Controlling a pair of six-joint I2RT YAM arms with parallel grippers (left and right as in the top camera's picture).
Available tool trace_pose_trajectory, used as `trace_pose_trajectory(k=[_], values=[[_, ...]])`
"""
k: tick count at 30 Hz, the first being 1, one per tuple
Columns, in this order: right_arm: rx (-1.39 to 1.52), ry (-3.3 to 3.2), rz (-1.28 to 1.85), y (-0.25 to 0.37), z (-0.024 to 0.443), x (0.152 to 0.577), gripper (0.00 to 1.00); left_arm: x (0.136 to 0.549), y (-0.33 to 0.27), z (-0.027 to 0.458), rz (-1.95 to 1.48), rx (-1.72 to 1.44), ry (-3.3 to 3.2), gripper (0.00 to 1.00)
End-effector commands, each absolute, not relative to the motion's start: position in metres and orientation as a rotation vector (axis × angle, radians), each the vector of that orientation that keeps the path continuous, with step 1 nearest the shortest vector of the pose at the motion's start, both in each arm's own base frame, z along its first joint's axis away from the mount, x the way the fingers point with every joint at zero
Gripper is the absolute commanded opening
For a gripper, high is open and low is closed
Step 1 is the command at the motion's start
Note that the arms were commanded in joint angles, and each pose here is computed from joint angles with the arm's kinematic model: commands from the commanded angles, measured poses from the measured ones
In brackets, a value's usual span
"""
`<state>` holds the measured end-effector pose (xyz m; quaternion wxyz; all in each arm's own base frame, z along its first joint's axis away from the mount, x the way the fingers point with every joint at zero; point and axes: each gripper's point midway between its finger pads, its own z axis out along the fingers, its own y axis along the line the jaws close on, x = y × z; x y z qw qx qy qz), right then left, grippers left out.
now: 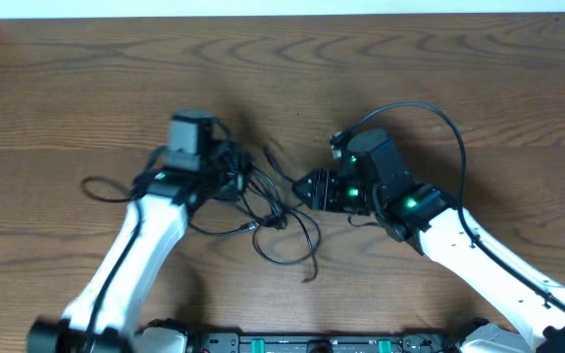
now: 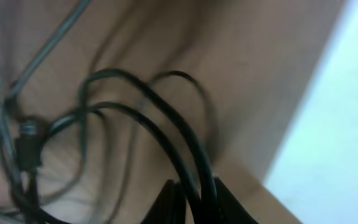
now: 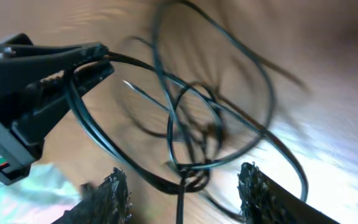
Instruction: Untangle cables
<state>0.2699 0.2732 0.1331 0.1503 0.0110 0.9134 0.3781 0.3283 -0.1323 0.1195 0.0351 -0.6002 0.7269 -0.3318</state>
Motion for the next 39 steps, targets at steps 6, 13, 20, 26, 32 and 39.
trace_pose_trajectory(k=[6,13,20,26,32,39], values=[[-0.158,2.654,0.866,0.253,0.117,0.262,0.85,0.318,-0.15,0.047,-0.789,-1.974,2.404,0.09],[-0.347,2.513,0.909,0.25,0.158,0.251,0.91,0.315,-0.151,0.034,-0.736,-1.99,2.429,0.09],[-0.65,2.271,0.906,0.254,0.211,0.218,0.75,0.32,-0.143,0.032,-0.689,-1.984,2.381,0.09],[-0.835,2.366,0.918,0.279,0.181,0.182,0.44,0.321,-0.141,0.031,-0.675,-1.981,2.372,0.09],[-0.839,2.54,0.829,0.293,0.136,0.167,0.41,0.321,-0.14,0.031,-0.672,-1.981,2.37,0.09],[-0.819,2.669,0.71,0.303,0.078,0.181,0.43,0.315,-0.139,0.029,-0.642,-1.991,2.387,0.09]])
